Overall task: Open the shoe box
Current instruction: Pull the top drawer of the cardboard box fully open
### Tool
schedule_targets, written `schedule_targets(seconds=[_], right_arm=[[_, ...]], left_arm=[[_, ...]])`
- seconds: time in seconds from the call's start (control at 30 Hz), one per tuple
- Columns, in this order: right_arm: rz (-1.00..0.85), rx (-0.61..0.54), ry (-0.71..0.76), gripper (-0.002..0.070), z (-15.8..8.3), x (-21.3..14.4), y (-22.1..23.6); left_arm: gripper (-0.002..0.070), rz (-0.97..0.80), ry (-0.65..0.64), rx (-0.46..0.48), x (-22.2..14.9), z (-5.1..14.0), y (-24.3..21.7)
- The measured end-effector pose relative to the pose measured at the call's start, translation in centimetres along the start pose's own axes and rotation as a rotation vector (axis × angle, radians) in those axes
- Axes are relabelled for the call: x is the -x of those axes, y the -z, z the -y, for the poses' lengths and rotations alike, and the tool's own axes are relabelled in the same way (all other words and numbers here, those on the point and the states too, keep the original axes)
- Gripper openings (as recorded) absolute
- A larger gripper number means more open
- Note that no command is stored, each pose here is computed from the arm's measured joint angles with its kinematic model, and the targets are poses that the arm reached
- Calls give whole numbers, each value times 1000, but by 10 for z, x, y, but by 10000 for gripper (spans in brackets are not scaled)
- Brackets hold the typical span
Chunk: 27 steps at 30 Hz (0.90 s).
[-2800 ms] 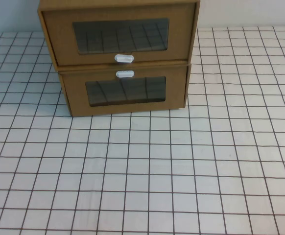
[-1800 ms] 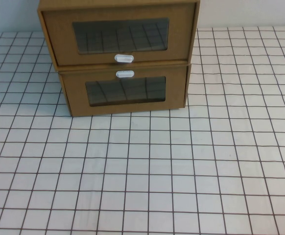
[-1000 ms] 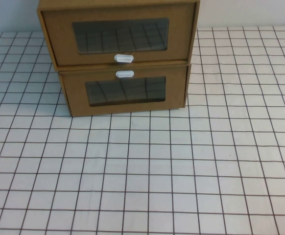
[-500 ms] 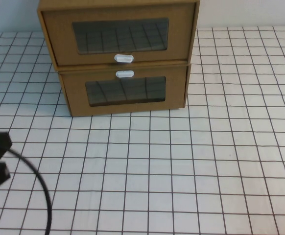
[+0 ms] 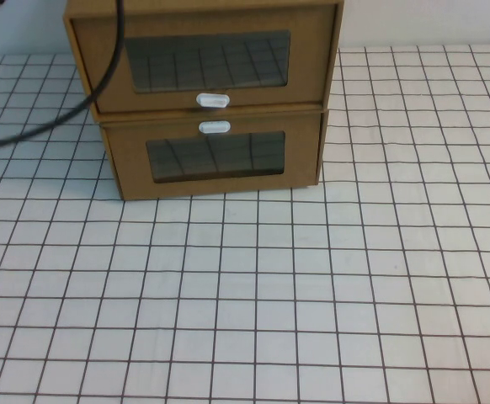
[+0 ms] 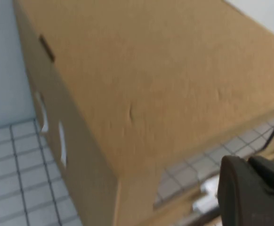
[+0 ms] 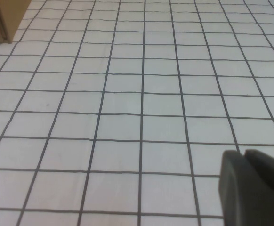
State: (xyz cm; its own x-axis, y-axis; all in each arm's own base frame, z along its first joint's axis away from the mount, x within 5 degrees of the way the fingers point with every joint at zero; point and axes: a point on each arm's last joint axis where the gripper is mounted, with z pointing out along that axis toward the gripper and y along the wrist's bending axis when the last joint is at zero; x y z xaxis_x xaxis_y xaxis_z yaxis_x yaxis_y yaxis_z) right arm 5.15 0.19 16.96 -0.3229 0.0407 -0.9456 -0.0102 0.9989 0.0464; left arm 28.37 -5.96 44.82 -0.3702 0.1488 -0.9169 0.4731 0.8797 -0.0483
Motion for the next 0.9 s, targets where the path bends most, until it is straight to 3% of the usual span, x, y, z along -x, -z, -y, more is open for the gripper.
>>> schedule_targets(seconds=[0.17, 0.3, 0.63, 0.9], right_arm=[[0, 0, 0, -13, 0, 0, 0], [0, 0, 0, -13, 0, 0, 0], [0, 0, 0, -13, 0, 0, 0], [2, 0, 0, -13, 0, 0, 0]], left_arm=[[-2, 5, -31, -69, 43, -13, -39], [-2, 1, -65, -132, 59, -9, -76], [-2, -28, -85, -213, 49, 8, -160], [-2, -62, -101, -176, 33, 2, -188]])
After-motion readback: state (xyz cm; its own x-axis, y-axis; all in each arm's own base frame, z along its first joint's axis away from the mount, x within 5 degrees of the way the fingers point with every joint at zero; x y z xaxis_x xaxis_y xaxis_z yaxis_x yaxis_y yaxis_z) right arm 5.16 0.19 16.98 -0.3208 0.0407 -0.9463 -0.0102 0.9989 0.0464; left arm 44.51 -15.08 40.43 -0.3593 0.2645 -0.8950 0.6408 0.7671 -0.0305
